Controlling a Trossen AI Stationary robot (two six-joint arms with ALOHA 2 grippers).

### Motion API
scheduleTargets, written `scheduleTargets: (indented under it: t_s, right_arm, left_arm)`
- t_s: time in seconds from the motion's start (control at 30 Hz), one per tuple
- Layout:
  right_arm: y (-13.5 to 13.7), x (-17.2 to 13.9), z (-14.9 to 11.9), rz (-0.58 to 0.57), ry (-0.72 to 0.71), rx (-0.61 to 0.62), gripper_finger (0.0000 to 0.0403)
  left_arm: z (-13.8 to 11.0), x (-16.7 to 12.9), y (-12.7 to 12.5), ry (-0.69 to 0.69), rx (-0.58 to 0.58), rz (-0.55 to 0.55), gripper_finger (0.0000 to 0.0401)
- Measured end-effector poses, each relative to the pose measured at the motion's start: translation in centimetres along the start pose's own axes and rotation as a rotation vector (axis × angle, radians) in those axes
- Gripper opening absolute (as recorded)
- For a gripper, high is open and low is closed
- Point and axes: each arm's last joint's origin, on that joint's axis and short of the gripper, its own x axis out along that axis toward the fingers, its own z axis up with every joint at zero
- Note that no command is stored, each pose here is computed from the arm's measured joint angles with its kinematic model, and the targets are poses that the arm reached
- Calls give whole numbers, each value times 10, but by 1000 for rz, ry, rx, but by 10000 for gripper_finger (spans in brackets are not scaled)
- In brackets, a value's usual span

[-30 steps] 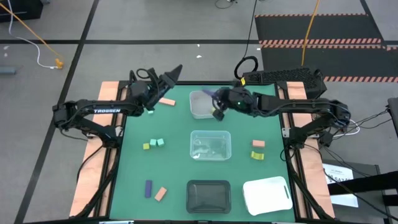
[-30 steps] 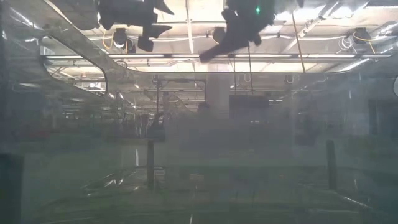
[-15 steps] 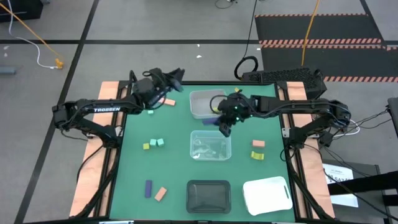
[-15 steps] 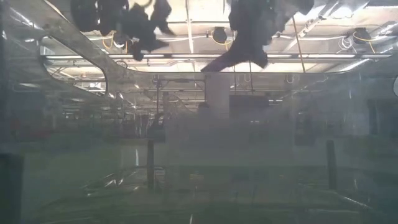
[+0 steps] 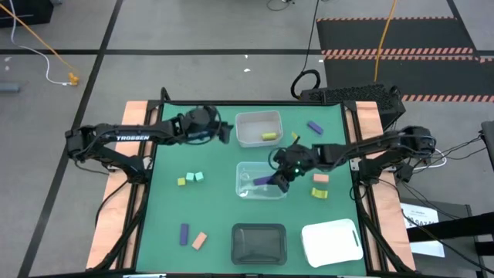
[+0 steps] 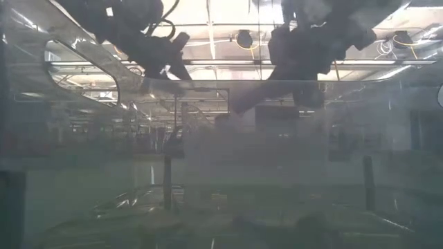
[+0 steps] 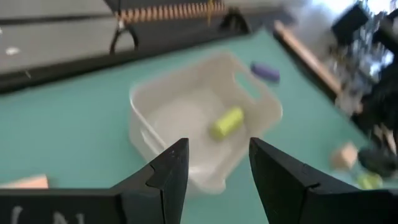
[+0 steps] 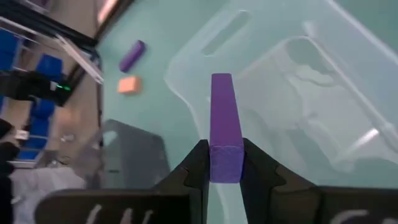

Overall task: Sort & place blocks by color
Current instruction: Put the top left violet block into the transparent bin, then put the bottom left blue block into the white bin

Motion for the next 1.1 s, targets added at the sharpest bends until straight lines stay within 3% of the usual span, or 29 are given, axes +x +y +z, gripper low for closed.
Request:
scheduleTargets:
  t_s: [0.1, 0.23, 0.63, 0.77, 0.97, 1.1]
  right_arm:
    - [1, 1, -5, -36, -20, -15, 51]
    - [3, 2, -8, -41, -19, -61, 98]
    - [-2, 1, -3, -51, -30, -153, 210]
    - [-2, 1, -2, -51, -30, -173, 224]
    - [-2, 1, -3, -49, -27, -171, 226]
    - [-2, 1, -3, -49, -27, -191, 226]
  left_arm:
    - [-13, -2, -5, 92, 43, -1, 170]
    - [-31, -7, -6, 227, 77, 48, 170]
    - [-78, -35, 2, 582, -44, 378, 170]
    - [-94, -48, -3, 637, -114, 471, 170]
    - [-110, -62, -15, 664, -135, 497, 170]
    - [-117, -72, -15, 660, -125, 578, 170]
